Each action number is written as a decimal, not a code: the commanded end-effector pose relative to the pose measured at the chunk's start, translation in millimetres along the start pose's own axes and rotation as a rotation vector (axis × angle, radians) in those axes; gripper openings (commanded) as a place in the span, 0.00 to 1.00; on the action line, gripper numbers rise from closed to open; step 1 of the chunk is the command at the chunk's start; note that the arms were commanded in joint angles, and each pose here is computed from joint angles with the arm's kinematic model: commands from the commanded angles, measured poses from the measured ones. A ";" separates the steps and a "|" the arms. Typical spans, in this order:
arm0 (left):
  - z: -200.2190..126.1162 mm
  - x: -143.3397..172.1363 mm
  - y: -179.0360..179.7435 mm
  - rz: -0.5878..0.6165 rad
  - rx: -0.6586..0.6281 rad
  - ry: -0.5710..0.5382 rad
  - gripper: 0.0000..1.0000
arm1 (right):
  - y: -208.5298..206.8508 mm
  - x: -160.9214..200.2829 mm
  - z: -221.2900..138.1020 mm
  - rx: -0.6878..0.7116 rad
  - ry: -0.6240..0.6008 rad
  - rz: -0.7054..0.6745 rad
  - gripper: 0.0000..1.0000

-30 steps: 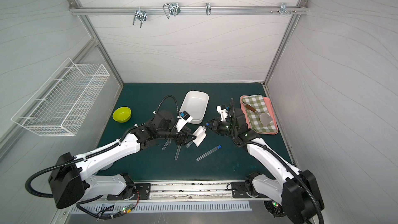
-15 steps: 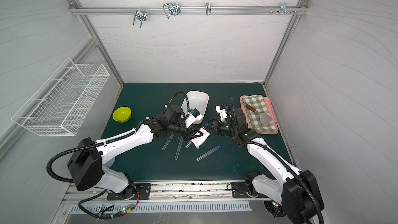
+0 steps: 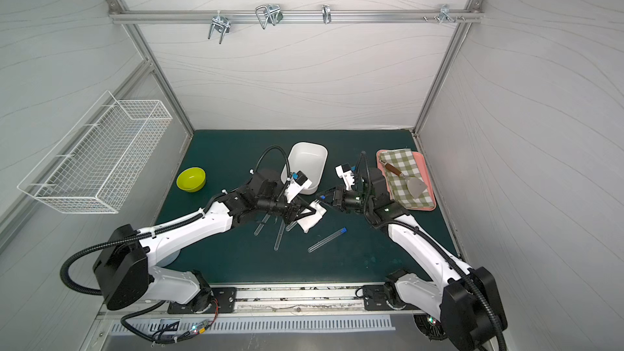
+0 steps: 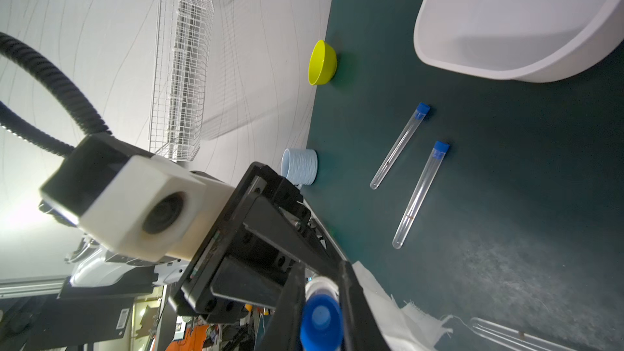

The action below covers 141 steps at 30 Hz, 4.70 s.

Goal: Wipe the exteriors of test tubes
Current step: Wipe the dirt from the test tube.

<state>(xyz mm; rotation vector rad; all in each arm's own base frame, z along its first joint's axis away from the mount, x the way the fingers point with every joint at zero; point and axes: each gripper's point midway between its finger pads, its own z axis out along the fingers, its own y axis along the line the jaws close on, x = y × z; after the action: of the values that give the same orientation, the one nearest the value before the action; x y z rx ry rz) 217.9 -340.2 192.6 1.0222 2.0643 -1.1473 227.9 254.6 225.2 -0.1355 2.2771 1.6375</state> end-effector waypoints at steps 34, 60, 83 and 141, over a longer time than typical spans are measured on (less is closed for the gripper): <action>13.0 -20.7 1.9 0.002 -0.008 0.014 0.25 | 3.3 -18.1 -8.9 0.004 -0.073 -0.041 0.00; -8.0 -2.9 -29.8 -0.039 0.194 0.045 0.24 | 47.1 1.4 -20.4 -0.244 0.155 -0.258 0.00; -21.7 14.1 -26.0 -0.139 0.215 -0.005 0.23 | 52.1 -10.2 -24.6 -0.243 0.136 -0.287 0.00; -43.6 -11.2 -68.4 -0.144 0.545 -0.002 0.24 | 106.1 12.5 -47.1 -0.482 0.298 -0.589 0.00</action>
<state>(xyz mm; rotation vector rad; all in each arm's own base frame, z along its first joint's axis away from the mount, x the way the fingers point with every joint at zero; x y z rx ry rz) 162.2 -332.6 251.8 1.1283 1.8932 -1.8653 189.5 252.1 311.3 -0.9562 1.9238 1.8513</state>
